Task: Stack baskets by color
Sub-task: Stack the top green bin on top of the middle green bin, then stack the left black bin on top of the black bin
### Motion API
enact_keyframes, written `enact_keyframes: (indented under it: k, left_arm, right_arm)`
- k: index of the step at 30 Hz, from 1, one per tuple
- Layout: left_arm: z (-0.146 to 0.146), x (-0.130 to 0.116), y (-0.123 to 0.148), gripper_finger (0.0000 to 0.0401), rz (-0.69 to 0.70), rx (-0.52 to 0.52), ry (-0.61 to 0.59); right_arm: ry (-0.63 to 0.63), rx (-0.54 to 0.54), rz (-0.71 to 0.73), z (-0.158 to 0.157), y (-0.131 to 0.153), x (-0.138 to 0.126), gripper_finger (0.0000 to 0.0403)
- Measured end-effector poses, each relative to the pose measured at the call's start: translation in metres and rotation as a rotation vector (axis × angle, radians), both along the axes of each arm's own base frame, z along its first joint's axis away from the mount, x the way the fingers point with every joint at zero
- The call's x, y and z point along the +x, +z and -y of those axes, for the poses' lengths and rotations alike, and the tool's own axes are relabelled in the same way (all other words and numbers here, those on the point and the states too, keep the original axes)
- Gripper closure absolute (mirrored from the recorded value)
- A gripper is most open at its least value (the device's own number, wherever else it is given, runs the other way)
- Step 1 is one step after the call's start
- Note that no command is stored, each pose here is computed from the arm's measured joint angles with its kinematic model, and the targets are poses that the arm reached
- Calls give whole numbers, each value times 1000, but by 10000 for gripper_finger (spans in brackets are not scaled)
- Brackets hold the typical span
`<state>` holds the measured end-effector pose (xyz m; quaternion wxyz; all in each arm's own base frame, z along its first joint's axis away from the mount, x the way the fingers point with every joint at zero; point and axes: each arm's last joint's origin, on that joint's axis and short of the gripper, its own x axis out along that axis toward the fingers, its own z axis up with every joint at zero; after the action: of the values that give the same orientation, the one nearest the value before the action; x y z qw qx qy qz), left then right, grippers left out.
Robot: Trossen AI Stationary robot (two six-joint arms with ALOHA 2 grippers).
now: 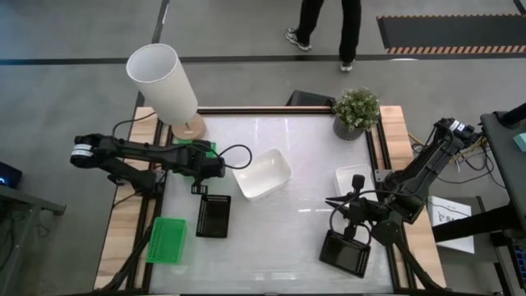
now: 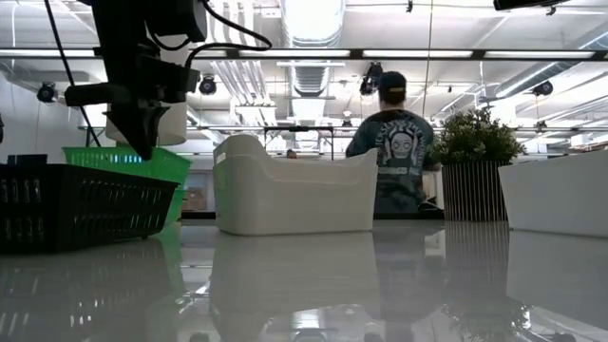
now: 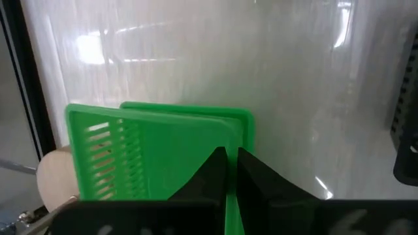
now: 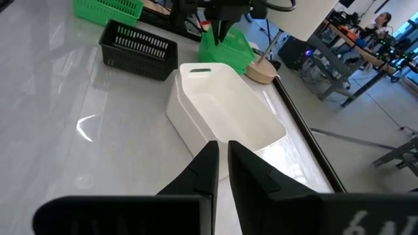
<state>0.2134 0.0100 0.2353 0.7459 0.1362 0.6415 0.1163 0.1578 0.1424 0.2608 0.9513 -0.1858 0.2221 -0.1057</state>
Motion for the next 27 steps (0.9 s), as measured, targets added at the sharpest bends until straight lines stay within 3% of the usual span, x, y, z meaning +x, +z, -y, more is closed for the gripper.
enact_keyframes:
  k: [5, 13, 18, 27]
  left_arm:
    - [0, 0, 0, 391, -1, 0, 0]
    - [0, 0, 0, 332, 0, 1, 0]
    - [1, 4, 9, 316, 37, -6, 5]
    - [5, 16, 43, 314, 234, -95, 204]
  right_arm:
    - [0, 1, 0, 0, 0, 0, 376]
    - [-1, 4, 2, 0, 0, 0, 376]
    - [-1, 4, 1, 0, 0, 0, 376]
    - [0, 1, 1, 0, 0, 0, 376]
